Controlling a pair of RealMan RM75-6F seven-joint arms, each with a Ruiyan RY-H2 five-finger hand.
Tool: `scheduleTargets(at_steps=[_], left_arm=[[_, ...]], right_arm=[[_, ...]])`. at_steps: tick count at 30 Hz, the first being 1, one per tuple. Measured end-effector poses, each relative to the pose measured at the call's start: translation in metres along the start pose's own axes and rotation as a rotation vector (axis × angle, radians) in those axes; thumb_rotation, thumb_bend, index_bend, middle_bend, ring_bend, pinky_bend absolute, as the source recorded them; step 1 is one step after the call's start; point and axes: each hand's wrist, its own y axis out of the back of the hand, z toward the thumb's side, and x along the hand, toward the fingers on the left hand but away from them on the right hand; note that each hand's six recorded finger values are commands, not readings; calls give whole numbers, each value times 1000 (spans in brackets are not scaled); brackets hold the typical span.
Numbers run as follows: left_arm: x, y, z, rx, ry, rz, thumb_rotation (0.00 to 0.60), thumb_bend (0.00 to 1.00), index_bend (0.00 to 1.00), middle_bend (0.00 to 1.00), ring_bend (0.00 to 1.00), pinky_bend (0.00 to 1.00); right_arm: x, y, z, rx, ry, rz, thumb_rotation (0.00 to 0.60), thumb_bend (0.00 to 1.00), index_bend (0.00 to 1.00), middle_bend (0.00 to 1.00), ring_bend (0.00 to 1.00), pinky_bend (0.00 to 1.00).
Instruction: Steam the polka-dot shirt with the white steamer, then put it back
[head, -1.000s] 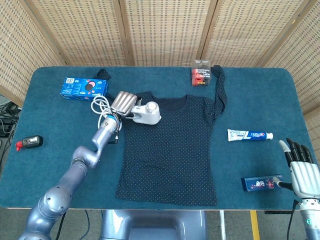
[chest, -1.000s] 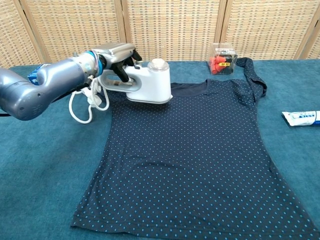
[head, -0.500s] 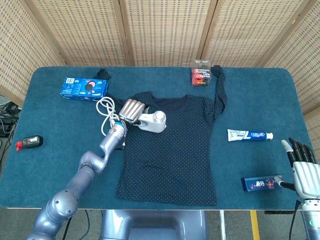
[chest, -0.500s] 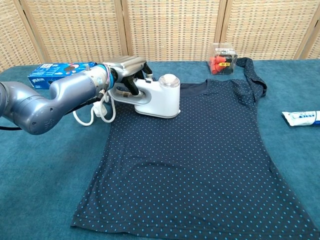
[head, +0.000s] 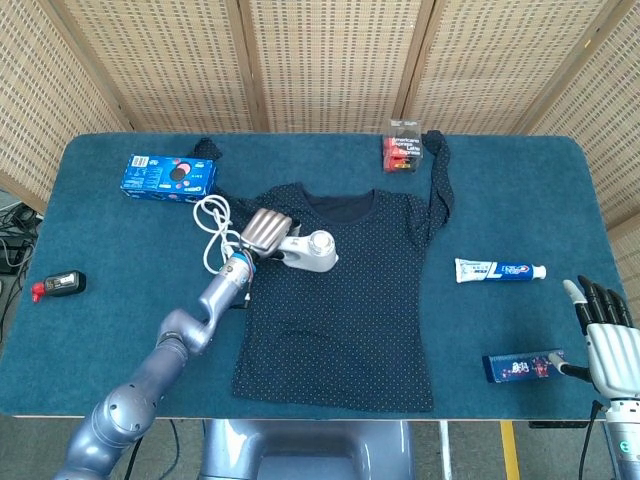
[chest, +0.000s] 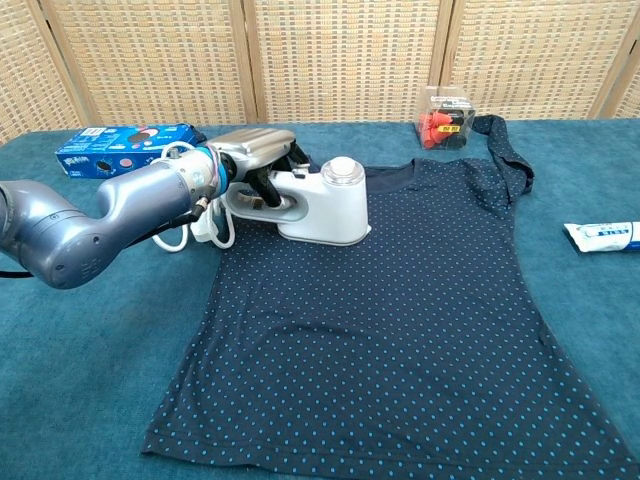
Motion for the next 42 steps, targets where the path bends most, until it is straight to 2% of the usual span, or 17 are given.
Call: scheduleTargets(at_steps=[7,14,24,42], left_arm=[[-2,-6,4,-12,-34,-46,600,560,1000,773,712,870],[-6,-11,13,-15,-80,-64,600,560,1000,773,712,870],[-15,-13,34,-51,-170,-59,600,560,1000,773,711,870],[-38,-27,71,-107,-309,-101,600,560,1000,773,711,870]], right_arm=[[1,0,2,0,6,2,600,0,17,0,0,0],[2,0,3,-1,11,1,600,0,17,0,0,0],[2,0,4,-2,14,2,600,0,19,0,0,0],[2,0,5,-3,18,5,600,0,24,0,0,0]])
